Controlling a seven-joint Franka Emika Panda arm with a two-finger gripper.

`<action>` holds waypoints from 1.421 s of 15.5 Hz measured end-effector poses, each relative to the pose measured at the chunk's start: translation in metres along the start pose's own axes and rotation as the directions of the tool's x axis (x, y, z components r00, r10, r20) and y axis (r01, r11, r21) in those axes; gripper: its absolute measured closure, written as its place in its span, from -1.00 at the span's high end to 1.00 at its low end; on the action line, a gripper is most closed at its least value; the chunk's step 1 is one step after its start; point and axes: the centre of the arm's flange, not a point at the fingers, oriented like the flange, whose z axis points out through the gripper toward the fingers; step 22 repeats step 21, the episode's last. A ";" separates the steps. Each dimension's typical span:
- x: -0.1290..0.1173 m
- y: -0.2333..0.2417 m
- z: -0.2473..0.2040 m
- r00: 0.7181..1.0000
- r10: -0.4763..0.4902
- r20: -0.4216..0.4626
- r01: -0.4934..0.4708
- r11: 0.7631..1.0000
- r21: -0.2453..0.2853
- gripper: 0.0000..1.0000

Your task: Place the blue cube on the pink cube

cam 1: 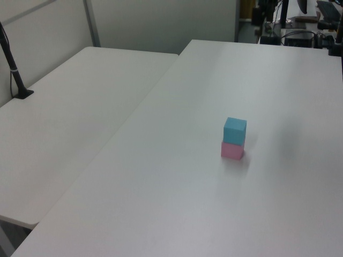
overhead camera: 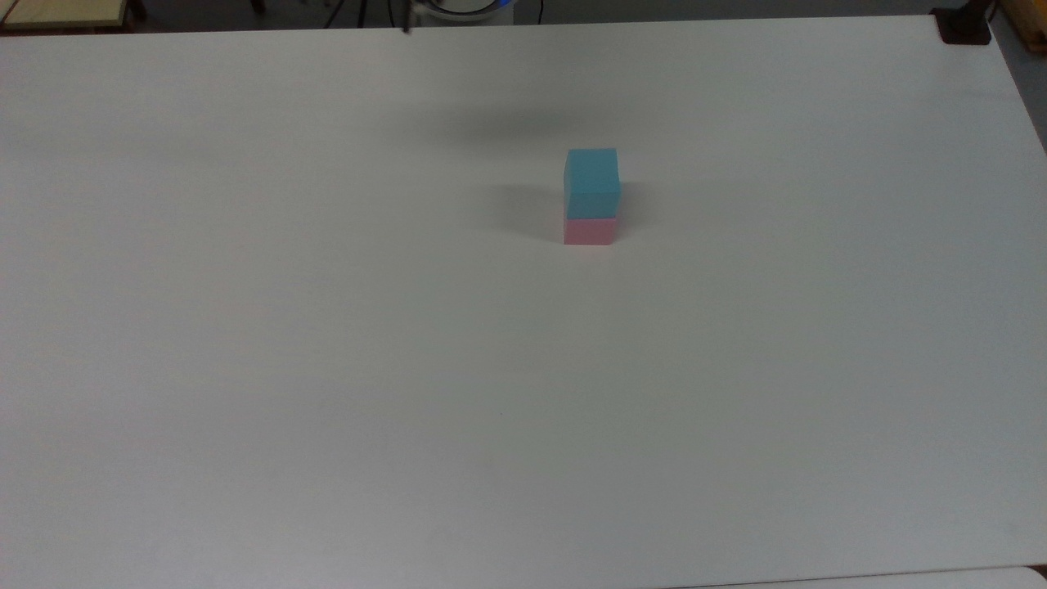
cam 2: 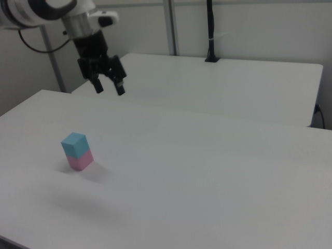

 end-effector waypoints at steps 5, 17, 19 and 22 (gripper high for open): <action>-0.009 0.072 -0.014 0.999 -0.047 -0.017 0.049 0.994 0.095 1.00; -0.011 0.085 -0.011 0.994 -0.105 -0.019 0.107 0.985 0.137 1.00; -0.012 0.084 -0.010 0.994 -0.108 -0.009 0.109 0.984 0.138 1.00; -0.012 0.084 -0.010 0.994 -0.108 -0.009 0.108 0.984 0.138 1.00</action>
